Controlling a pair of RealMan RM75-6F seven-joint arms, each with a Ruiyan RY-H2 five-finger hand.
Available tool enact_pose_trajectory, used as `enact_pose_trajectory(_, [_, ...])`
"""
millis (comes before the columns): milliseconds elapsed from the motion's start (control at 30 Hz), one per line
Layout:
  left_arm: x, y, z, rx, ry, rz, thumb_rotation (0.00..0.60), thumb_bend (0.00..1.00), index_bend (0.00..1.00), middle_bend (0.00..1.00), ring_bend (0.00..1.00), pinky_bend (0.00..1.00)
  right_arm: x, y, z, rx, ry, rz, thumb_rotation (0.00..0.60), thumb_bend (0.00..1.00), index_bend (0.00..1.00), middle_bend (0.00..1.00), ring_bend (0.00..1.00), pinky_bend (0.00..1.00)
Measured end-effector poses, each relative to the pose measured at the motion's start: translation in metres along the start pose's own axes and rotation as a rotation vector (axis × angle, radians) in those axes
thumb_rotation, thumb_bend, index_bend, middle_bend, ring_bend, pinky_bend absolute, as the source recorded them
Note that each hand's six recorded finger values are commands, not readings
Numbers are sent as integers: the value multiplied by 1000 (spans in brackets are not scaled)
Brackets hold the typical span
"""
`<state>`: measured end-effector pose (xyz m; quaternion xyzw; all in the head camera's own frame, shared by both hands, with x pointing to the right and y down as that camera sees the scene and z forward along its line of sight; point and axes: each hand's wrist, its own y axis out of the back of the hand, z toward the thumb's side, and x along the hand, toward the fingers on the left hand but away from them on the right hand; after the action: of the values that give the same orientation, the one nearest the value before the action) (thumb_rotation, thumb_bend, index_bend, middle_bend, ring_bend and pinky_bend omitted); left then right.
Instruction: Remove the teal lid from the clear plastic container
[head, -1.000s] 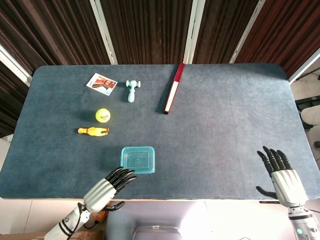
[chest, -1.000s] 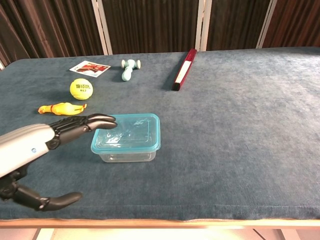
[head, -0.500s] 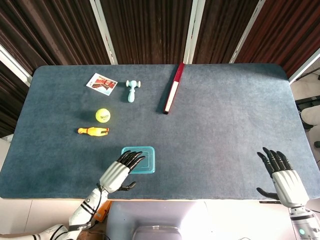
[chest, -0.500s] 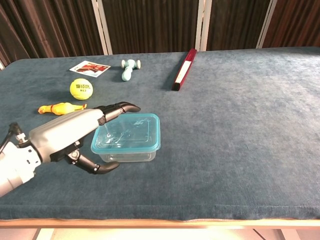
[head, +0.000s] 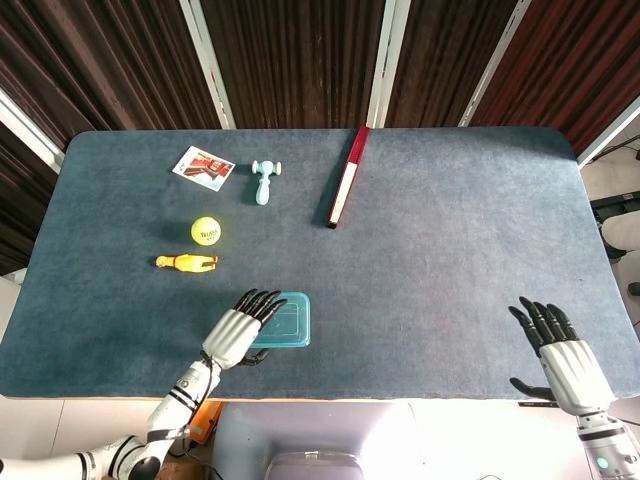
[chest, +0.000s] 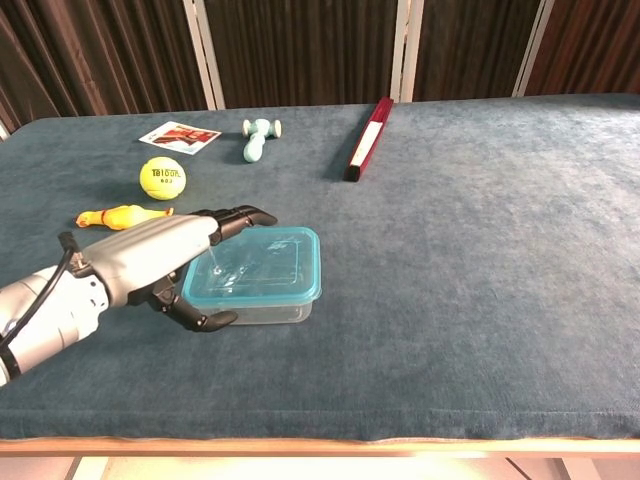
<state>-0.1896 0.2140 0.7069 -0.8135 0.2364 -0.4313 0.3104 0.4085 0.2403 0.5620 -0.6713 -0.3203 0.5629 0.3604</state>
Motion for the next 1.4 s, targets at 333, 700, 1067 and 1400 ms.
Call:
enact_pose_trajectory(333, [8, 4, -3, -44, 20, -82, 600, 282, 0, 0, 0, 0, -1, -2, 1, 2, 1, 12, 600, 187, 0, 0, 0, 0])
enact_pose_trajectory(700, [18, 10, -2, -71, 25, -104, 600, 285, 0, 0, 0, 0, -1, -2, 1, 4, -1, 14, 600, 186, 0, 0, 0, 0])
enact_pose_trajectory(1067, [25, 11, -10, -80, 59, -130, 600, 291, 0, 0, 0, 42, -1, -2, 1, 6, 0, 16, 600, 187, 0, 0, 0, 0])
enact_pose_trajectory(1400, [27, 2, -17, -97, 78, -152, 600, 299, 0, 428, 359, 422, -1, -5, 4, 14, 8, 21, 600, 187, 0, 0, 0, 0])
